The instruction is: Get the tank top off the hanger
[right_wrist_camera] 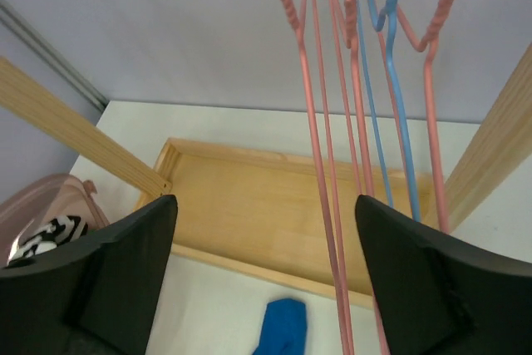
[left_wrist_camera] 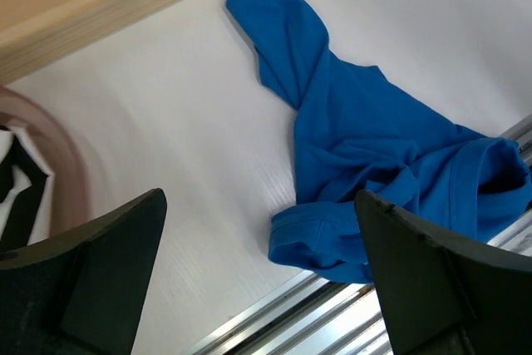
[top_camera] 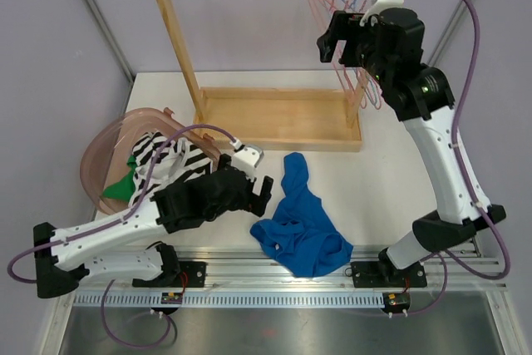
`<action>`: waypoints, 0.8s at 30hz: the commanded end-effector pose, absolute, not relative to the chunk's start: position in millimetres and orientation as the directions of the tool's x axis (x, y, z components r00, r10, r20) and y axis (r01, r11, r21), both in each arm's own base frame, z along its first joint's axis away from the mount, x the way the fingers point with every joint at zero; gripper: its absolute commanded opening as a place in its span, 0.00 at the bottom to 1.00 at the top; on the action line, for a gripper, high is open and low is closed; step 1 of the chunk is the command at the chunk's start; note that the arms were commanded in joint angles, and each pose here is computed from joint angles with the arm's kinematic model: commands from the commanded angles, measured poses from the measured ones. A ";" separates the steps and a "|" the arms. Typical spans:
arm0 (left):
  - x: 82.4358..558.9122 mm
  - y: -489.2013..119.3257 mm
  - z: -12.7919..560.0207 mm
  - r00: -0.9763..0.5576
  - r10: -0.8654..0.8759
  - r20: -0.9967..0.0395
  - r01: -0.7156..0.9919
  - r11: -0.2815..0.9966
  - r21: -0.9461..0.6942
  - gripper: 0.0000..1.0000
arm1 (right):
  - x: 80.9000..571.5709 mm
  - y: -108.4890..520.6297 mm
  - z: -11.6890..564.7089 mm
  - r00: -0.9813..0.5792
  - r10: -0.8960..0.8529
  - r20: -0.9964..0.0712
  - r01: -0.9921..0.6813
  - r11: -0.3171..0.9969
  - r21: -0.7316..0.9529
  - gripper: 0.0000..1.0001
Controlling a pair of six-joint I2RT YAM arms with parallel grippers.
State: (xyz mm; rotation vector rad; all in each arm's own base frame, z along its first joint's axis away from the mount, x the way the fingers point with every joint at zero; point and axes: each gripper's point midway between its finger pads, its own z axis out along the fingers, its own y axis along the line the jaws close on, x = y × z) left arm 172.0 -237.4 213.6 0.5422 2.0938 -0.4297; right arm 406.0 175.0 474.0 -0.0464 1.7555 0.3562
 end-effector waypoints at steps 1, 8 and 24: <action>172.8 -288.0 215.1 -0.482 0.164 -0.861 0.610 0.768 -0.195 0.99 | 352.5 164.6 513.3 -0.144 0.206 -0.968 -0.326 0.914 0.243 0.99; 171.2 -344.1 155.4 -0.563 0.294 -0.773 0.663 0.719 -0.210 0.99 | 274.6 135.2 486.5 -0.156 0.215 -0.964 -0.360 0.896 0.259 0.99; 114.8 -378.3 14.5 -0.654 0.583 -0.483 0.727 0.660 -0.189 0.87 | 182.1 141.3 413.7 -0.255 0.181 -0.950 -0.563 0.771 0.298 0.99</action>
